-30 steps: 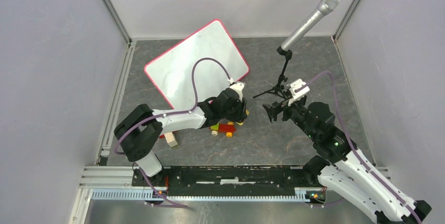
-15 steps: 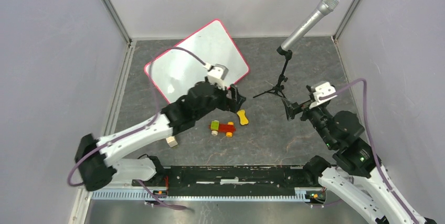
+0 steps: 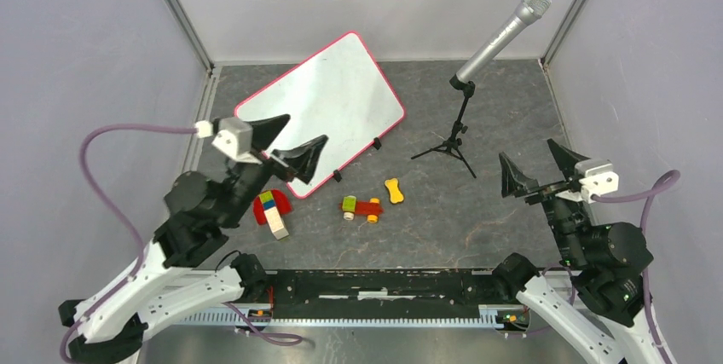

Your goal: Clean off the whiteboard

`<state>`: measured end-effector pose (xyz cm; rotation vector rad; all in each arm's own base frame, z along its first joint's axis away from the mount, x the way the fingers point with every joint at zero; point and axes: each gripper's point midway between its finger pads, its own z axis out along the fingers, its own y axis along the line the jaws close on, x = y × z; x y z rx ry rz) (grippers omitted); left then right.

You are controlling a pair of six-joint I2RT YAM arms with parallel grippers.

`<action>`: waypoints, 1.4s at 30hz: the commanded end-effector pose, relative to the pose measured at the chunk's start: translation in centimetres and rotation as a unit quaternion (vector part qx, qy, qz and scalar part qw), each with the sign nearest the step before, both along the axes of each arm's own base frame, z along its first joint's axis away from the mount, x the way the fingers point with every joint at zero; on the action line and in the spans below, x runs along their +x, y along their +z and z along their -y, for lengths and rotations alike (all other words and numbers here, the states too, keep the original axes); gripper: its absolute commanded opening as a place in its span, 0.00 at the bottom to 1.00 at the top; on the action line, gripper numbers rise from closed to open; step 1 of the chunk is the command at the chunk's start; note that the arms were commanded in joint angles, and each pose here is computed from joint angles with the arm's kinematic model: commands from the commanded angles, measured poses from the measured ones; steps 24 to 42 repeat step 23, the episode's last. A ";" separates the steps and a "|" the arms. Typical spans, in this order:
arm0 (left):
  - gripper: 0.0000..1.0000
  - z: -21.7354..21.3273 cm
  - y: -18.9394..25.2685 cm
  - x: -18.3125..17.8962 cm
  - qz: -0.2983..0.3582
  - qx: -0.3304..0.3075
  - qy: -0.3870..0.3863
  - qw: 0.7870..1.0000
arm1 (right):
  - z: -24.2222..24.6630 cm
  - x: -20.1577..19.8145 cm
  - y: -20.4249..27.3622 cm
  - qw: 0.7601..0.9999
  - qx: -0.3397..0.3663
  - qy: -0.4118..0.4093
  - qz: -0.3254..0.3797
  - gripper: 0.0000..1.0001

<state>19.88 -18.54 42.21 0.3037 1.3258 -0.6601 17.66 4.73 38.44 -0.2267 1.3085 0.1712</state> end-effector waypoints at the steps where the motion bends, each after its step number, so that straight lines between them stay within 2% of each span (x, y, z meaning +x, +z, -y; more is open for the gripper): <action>1: 1.00 -4.8 3.9 -2.1 0.079 -0.005 0.038 0.996 | 1.6 -0.9 2.6 0.999 0.028 -0.020 0.042 0.98; 13: 1.00 -10.8 6.3 -5.6 0.141 -0.057 0.069 0.986 | 1.8 -0.8 3.6 0.997 0.036 -0.030 0.063 0.98; 22: 1.00 -10.6 5.8 -5.3 0.141 -0.042 0.075 0.986 | 1.4 0.4 2.1 0.998 0.028 -0.042 0.041 0.98; 42: 1.00 -10.6 5.7 -5.2 0.141 -0.041 0.075 0.986 | 1.4 0.4 2.0 0.998 0.028 -0.042 0.042 0.98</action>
